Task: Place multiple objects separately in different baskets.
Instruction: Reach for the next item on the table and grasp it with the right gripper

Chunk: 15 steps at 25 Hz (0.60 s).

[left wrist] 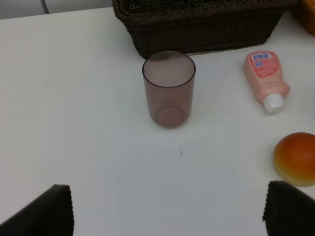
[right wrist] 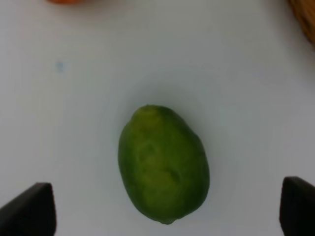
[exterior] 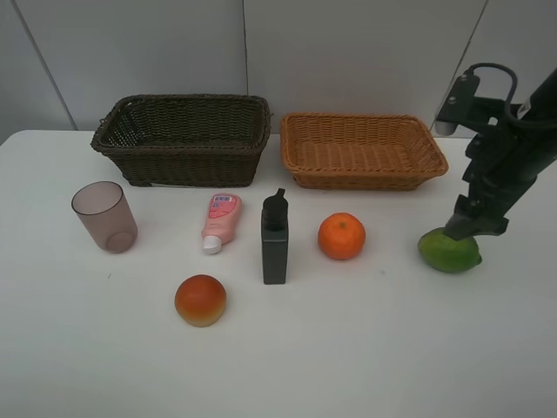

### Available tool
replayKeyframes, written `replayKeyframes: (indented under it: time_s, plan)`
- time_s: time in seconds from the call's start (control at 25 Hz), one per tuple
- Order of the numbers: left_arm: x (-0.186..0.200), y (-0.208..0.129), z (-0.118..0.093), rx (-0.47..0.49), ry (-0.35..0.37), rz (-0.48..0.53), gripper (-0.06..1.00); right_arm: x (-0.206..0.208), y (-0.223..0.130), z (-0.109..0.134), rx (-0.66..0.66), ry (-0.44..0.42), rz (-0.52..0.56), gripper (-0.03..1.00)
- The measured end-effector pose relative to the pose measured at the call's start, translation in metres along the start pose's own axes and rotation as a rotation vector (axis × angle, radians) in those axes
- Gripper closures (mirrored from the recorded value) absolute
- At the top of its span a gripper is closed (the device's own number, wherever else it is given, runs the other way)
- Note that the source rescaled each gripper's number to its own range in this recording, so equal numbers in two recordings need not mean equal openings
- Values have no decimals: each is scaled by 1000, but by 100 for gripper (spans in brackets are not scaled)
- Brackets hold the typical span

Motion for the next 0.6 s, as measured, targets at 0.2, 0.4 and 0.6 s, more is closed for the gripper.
replayKeyframes:
  time_s: [0.2,0.4,0.6]
  plan:
    - [0,0,0,0,0,0,-6,-14,-7,6,73,42,12,-1]
    - [0,0,0,0,0,0,-6,-33,-7,0,52,63,14,-1]
    - [0,0,0,0,0,0,-6,-44,-8,-6,27,59,10,-1]
Point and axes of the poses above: a point on each arm's last joint axis where the gripper is mounted, x pointing back along that axis away from the gripper, z along the wrist's bending axis when the last joint is at zero, y = z × x, the point moved 3 cm from there along -x, pointing out along that axis toward the gripper, and after that the axes turned 15 degrees about -x, right-handed, at the moved point
